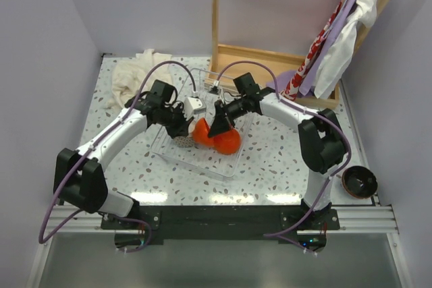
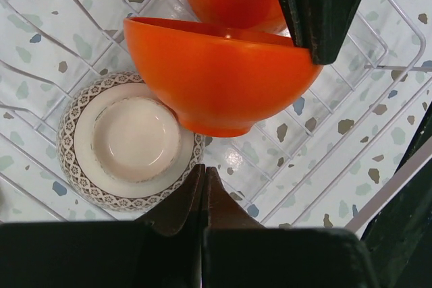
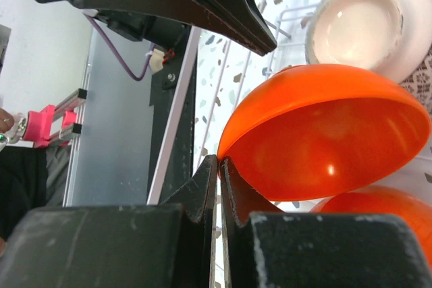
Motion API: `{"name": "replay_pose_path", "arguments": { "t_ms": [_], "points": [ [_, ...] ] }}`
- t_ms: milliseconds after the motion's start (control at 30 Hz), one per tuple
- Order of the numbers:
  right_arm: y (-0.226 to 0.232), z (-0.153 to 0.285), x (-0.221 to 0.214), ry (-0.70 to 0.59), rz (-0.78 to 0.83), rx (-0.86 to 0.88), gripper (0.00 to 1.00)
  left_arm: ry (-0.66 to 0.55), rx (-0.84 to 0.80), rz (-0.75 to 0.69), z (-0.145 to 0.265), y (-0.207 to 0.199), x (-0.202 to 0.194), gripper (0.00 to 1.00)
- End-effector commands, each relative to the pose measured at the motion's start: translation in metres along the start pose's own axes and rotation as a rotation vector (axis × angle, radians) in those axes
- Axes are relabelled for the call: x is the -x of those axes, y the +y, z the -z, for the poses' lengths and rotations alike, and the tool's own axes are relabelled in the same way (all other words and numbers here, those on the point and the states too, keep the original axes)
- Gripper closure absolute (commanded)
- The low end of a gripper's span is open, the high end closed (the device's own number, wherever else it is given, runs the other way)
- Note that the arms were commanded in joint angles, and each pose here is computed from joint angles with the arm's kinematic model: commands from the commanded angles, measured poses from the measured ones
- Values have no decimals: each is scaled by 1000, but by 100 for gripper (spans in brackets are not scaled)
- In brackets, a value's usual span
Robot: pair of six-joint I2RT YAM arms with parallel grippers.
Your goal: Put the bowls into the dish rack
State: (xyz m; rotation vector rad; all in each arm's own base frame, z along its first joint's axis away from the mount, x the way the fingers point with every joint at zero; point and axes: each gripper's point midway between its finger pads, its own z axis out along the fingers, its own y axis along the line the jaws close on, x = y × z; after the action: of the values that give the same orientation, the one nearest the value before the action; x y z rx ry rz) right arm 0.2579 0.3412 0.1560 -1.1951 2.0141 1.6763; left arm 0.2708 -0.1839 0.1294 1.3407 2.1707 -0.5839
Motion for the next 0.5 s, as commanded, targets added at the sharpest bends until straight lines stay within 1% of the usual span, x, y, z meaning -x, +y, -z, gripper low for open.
{"name": "replay_pose_path", "arguments": {
  "t_ms": [0, 300, 467],
  "points": [
    [5, 4, 11, -8, 73, 10, 100, -62, 3, -19, -5, 5, 21, 100],
    [-2, 9, 5, 3, 70, -19, 100, -65, -33, -36, -19, 1, 29, 100],
    [-6, 15, 1, 9, 59, -36, 100, -49, -50, -41, -29, -2, 27, 100]
  ]
}}
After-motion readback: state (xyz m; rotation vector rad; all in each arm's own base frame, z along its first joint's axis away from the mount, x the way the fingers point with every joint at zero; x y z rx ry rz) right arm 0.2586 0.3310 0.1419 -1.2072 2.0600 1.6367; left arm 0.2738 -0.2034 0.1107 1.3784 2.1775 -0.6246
